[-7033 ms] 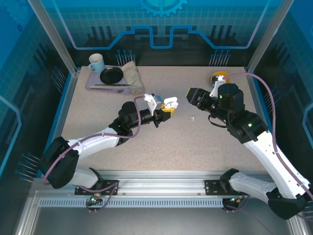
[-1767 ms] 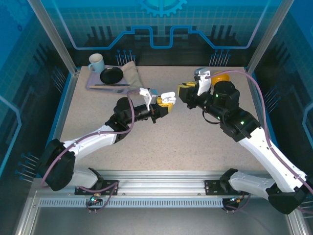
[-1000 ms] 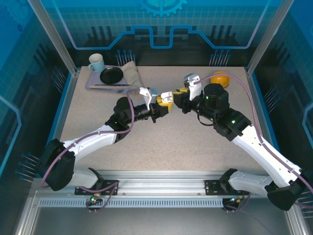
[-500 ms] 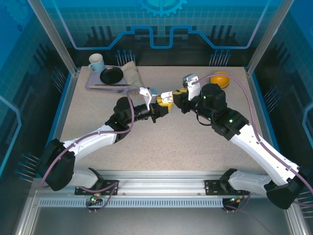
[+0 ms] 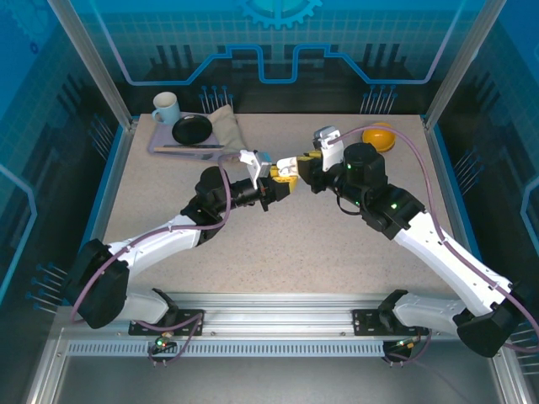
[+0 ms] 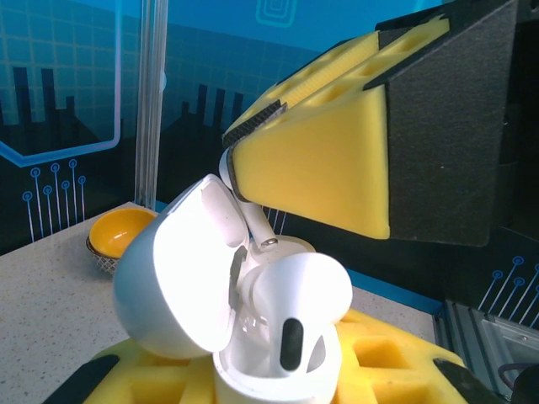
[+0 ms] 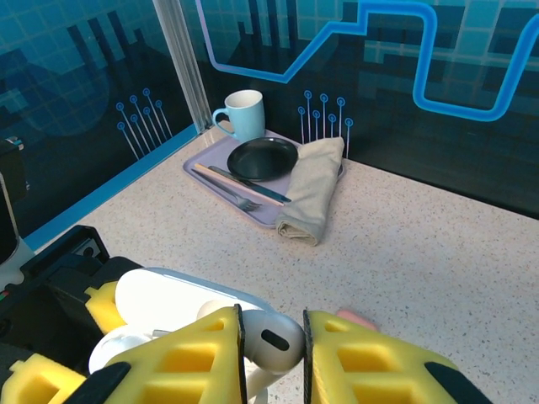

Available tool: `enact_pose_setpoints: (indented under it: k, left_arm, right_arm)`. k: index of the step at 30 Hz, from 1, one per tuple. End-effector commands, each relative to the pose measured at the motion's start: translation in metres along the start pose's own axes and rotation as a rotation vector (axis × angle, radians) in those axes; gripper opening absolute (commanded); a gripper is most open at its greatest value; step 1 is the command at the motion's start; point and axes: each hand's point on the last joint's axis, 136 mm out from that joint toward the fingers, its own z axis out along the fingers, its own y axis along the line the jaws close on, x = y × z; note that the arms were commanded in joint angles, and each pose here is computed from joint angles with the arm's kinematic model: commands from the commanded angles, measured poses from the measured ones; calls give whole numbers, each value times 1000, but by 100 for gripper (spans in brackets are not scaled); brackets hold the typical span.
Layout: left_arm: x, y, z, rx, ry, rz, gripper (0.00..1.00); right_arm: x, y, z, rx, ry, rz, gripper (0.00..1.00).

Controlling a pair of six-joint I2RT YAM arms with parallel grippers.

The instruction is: Insert wireless bluetooth earbuds into charging case

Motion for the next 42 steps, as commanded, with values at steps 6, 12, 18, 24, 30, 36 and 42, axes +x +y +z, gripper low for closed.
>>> enact_pose_setpoints:
  k: [6, 12, 18, 24, 30, 36, 42]
  left_arm:
    - [-32, -15, -4, 42, -76, 42, 0]
    - [-33, -13, -4, 31, -83, 44, 0]
    - [-32, -10, -2, 24, -83, 39, 0]
    - [-32, -9, -1, 21, -86, 37, 0]
    - [-30, -7, 1, 20, -83, 32, 0]
    - [-30, -7, 1, 18, -85, 29, 0]
    - [-30, -6, 2, 17, -83, 31, 0]
  right_arm:
    - [9, -6, 5, 27, 19, -32, 20]
    - [14, 4, 4, -7, 30, -76, 19]
    - [16, 15, -1, -29, 30, -129, 19]
    - [16, 25, -3, -53, 32, -183, 19]
    - [15, 36, -4, -72, 36, -227, 20]
    - [15, 32, -6, -51, 38, -232, 23]
    - [6, 27, -12, -17, 16, -214, 31]
